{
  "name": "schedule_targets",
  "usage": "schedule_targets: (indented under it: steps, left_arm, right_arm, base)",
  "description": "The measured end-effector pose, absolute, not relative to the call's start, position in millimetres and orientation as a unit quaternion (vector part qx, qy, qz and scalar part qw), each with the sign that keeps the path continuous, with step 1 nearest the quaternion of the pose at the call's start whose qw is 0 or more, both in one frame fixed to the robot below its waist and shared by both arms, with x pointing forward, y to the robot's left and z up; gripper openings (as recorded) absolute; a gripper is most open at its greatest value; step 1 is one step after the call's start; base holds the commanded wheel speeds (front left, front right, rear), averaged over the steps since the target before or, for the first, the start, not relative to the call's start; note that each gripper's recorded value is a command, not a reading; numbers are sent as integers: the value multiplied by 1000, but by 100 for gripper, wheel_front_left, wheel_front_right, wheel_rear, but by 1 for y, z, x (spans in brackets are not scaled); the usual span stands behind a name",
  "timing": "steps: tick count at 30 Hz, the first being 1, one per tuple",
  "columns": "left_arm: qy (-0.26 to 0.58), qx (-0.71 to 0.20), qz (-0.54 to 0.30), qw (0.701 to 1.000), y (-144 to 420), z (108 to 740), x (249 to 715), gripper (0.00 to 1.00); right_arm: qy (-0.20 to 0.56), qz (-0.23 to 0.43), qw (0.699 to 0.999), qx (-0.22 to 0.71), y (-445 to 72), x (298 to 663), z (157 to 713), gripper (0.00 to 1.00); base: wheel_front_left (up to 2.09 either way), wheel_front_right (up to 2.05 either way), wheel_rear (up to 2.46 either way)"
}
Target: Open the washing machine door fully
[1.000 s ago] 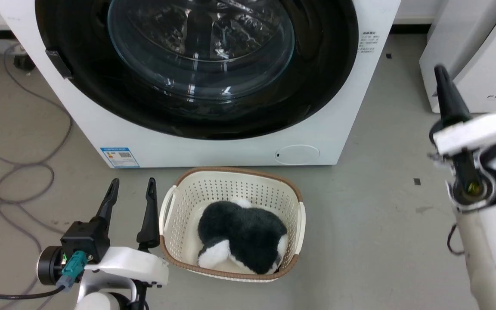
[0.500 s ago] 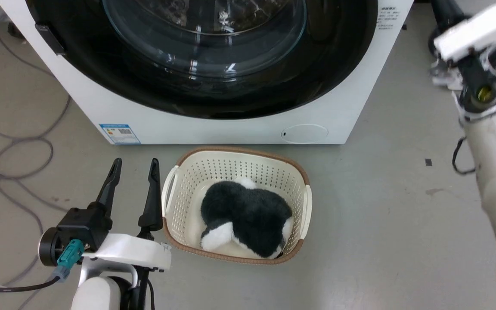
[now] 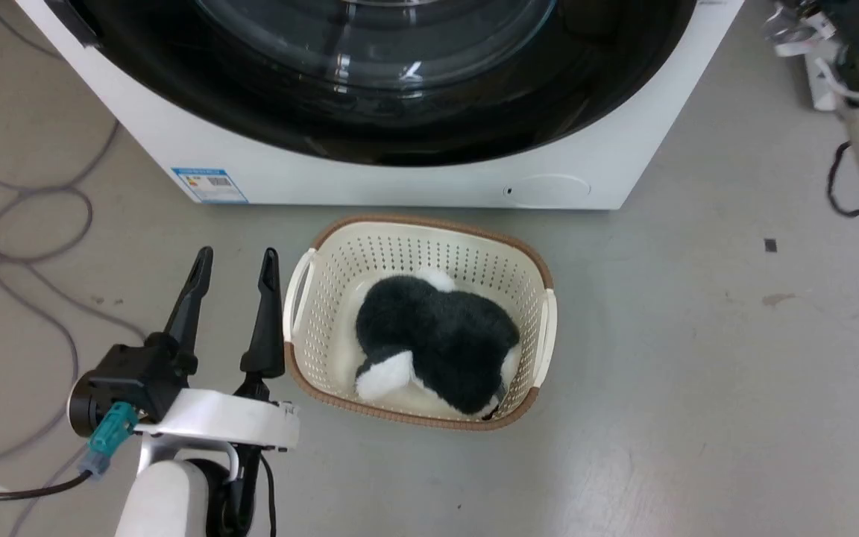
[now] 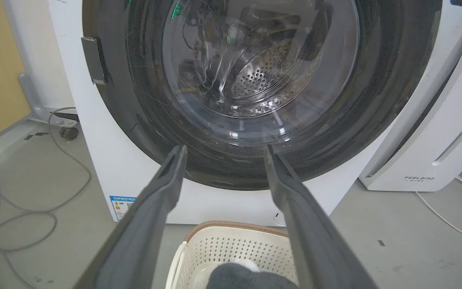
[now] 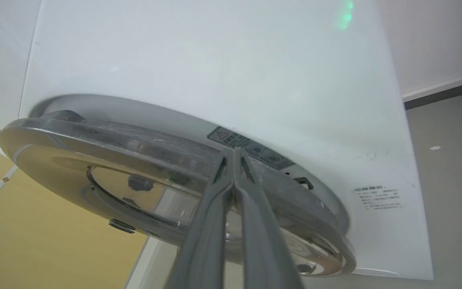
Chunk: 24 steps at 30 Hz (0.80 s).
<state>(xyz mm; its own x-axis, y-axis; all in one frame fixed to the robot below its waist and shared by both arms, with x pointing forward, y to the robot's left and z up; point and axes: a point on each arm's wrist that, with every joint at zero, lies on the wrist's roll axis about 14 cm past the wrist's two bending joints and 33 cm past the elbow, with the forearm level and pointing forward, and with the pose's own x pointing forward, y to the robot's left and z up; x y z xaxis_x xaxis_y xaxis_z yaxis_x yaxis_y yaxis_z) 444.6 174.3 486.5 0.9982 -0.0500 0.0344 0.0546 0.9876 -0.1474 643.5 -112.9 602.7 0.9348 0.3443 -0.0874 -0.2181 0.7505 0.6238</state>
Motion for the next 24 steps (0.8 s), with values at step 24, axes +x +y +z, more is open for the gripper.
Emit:
schedule_targets:
  steps: [24]
  left_arm:
    - [-22,-106,-24,994,179,468,472,100]
  right_arm:
    - [273,214,888,303,-70,679,591,0]
  base:
    - [0,0,0]
